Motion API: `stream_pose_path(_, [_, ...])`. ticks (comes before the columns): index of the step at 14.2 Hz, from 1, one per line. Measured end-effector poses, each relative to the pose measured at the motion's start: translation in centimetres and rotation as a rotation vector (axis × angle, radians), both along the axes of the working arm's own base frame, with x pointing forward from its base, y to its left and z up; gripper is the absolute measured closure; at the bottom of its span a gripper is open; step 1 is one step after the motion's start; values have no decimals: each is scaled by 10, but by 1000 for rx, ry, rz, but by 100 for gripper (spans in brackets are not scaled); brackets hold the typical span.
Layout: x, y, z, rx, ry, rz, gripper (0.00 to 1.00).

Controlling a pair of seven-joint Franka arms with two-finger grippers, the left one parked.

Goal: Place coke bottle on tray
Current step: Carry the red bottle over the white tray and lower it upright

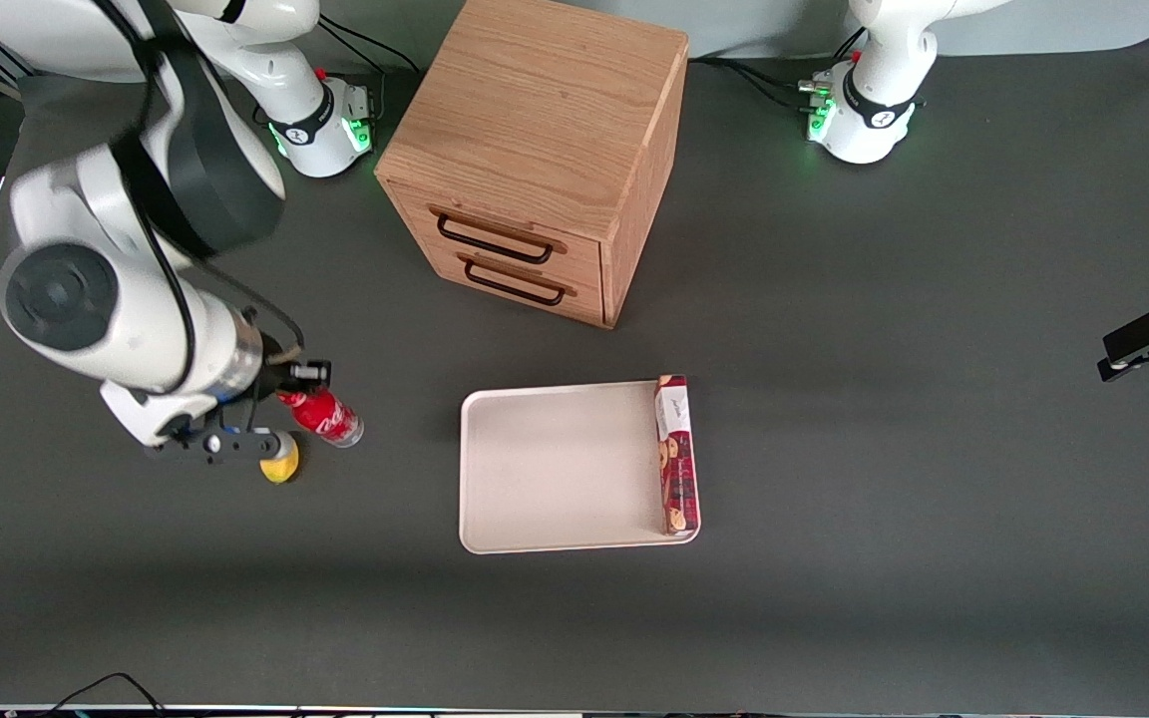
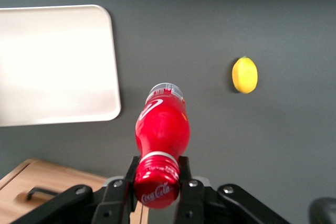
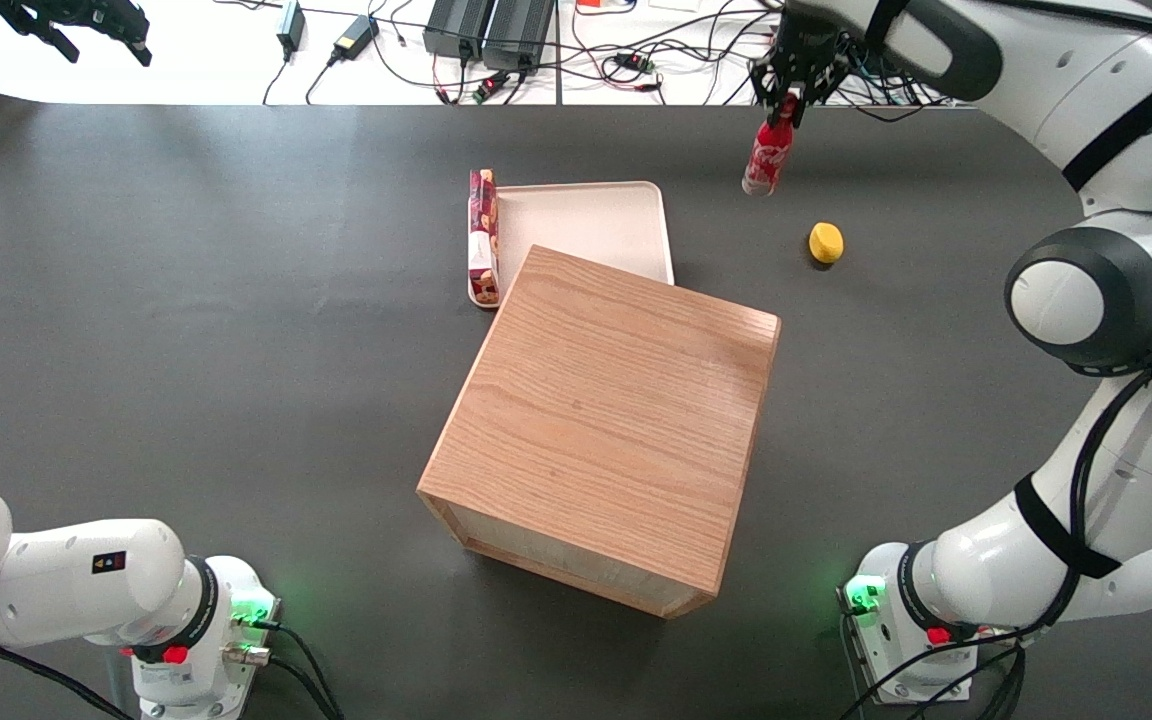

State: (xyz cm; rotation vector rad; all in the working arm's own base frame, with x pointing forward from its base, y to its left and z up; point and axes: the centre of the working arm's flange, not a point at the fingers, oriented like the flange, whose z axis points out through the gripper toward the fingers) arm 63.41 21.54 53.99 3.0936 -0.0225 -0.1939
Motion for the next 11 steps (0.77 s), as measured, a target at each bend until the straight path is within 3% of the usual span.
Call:
stream_pose_path(3, [-10,44,3,42,1,-69,68])
stream_pose_path(6, [2,87,-50,86,21,-194,68])
stream_pose_path(8, [13,107,-98,81,34,-257,68])
stream_pose_path(11, [21,129,-167,64,-15,-307,68])
